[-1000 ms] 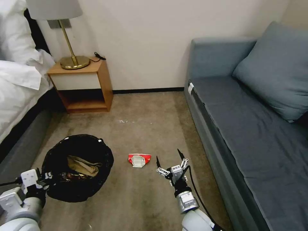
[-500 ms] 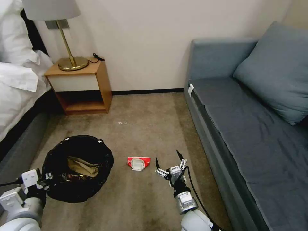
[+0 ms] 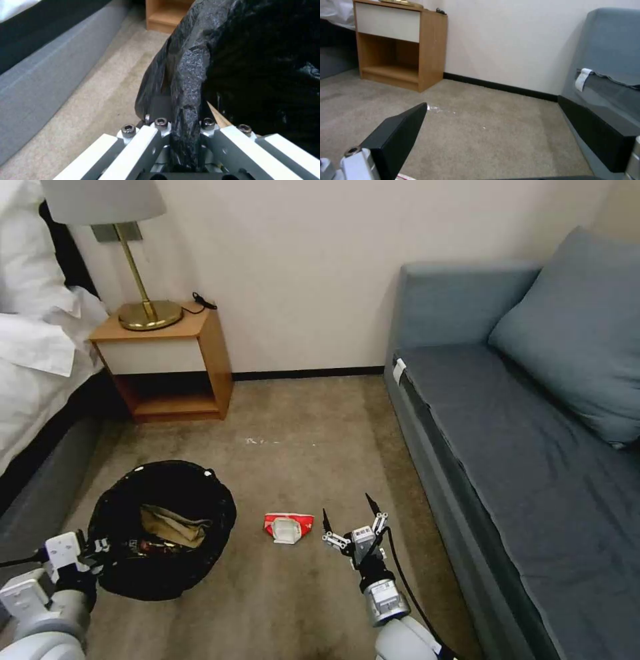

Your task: Pick up the trash bin, then pick up the garbage on the floor and place it into the trash bin.

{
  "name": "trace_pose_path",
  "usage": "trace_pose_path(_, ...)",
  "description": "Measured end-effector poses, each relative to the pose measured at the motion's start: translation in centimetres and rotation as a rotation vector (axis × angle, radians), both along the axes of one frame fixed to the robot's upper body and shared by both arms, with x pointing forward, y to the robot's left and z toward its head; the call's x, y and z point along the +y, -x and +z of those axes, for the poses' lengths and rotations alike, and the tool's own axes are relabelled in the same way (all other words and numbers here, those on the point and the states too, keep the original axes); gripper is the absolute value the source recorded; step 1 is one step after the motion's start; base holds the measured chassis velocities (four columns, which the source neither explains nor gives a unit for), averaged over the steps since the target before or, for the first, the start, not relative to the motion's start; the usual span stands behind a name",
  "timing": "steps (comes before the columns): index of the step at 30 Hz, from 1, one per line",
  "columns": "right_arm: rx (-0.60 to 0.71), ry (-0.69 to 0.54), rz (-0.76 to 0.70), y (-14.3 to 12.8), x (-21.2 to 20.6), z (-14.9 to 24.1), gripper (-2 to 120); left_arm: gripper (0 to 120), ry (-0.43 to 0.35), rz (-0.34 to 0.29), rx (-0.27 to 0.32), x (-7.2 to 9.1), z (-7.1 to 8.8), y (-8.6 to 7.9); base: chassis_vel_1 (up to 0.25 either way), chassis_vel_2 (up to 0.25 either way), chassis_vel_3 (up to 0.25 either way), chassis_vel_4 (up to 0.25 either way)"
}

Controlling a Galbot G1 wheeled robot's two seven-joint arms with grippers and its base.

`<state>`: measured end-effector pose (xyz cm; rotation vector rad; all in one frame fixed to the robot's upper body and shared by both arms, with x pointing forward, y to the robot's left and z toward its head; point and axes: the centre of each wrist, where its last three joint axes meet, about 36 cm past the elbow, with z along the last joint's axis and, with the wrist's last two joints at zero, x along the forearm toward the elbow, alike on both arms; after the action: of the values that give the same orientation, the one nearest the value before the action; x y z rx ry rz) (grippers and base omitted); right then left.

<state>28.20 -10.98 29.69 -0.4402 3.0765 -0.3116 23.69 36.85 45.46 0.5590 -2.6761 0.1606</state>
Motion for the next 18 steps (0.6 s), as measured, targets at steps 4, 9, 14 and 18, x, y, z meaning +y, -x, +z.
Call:
trace_pose_path(4, -0.003, 0.003, 0.000, -0.19, -0.03, -0.01, 100, 3, 0.002, 0.001, 0.000, -0.02, -0.05, -0.01, -0.045, 0.045, 0.056, -0.045)
trace_pose_path(9, -0.004, 0.005, 0.001, -0.28, -0.05, -0.07, 100, 3, 0.003, 0.003, 0.000, -0.02, -0.14, -0.03, -0.046, 0.044, 0.054, -0.035)
trace_pose_path(14, 0.006, 0.001, -0.002, -0.29, -0.01, -0.22, 100, 3, 0.004, 0.002, 0.003, -0.09, -0.27, -0.06, -0.050, 0.058, 0.043, -0.046)
trace_pose_path(18, 0.010, 0.003, -0.001, -0.33, 0.06, -0.39, 100, 3, 0.003, 0.001, 0.003, -0.06, -0.27, -0.10, -0.062, 0.047, 0.048, -0.060)
